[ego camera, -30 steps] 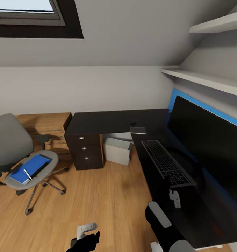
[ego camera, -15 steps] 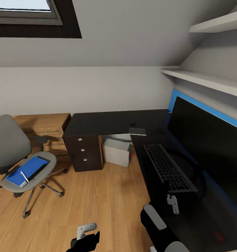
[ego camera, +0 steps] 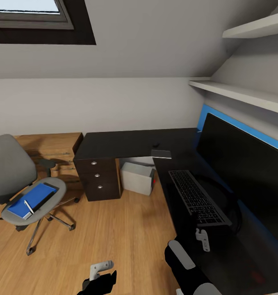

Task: In the bedroom, organize the workspace by keeping the computer under the desk, ensuring the monitor is on the desk, placing the keyboard on the desk next to the monitor, placing the mouse on the desk next to the keyboard, moving the folder from the swivel chair onto the desk next to the mouse, stacking the notebook on top of the folder with the pen on top of the notebook, and positioning the swivel chair next to the desk.

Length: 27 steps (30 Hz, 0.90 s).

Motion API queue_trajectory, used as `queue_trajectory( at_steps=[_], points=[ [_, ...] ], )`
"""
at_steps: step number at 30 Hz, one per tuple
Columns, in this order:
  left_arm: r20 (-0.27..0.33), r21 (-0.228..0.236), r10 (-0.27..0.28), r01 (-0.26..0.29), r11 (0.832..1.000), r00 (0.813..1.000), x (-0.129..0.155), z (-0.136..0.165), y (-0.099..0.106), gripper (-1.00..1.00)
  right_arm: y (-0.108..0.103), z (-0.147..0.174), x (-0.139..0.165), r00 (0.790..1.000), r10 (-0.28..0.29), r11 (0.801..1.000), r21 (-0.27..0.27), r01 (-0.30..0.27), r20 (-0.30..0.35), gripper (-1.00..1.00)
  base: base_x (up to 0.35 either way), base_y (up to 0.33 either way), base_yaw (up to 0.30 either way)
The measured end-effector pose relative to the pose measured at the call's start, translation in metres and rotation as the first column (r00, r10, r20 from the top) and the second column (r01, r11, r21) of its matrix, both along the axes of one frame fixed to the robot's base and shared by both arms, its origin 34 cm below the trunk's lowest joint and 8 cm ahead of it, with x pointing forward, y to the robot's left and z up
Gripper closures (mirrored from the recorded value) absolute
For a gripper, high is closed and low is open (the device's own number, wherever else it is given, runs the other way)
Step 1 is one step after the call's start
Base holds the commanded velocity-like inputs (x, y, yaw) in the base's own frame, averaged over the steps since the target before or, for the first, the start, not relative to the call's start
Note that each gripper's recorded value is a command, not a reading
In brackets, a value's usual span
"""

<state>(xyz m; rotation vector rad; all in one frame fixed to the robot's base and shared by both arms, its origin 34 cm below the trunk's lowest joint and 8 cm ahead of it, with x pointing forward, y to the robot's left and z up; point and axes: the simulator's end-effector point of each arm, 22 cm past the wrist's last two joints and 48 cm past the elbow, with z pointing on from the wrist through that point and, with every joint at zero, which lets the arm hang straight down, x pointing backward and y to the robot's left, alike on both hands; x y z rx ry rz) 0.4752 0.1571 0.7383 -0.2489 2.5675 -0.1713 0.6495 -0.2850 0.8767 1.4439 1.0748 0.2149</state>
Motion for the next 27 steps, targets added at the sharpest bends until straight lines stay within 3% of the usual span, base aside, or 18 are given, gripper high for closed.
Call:
queue_trajectory(
  at_steps=[27],
  points=[
    [0.002, 0.0, 0.013, -0.013, 1.0, 1.0, 0.008, -0.017, 0.003, -1.0, 0.0, -0.02, 0.006, 1.0, -0.003, 1.0, 0.007, 0.003, -0.002, 1.0, 0.0, 0.0, 0.0]
  ],
)
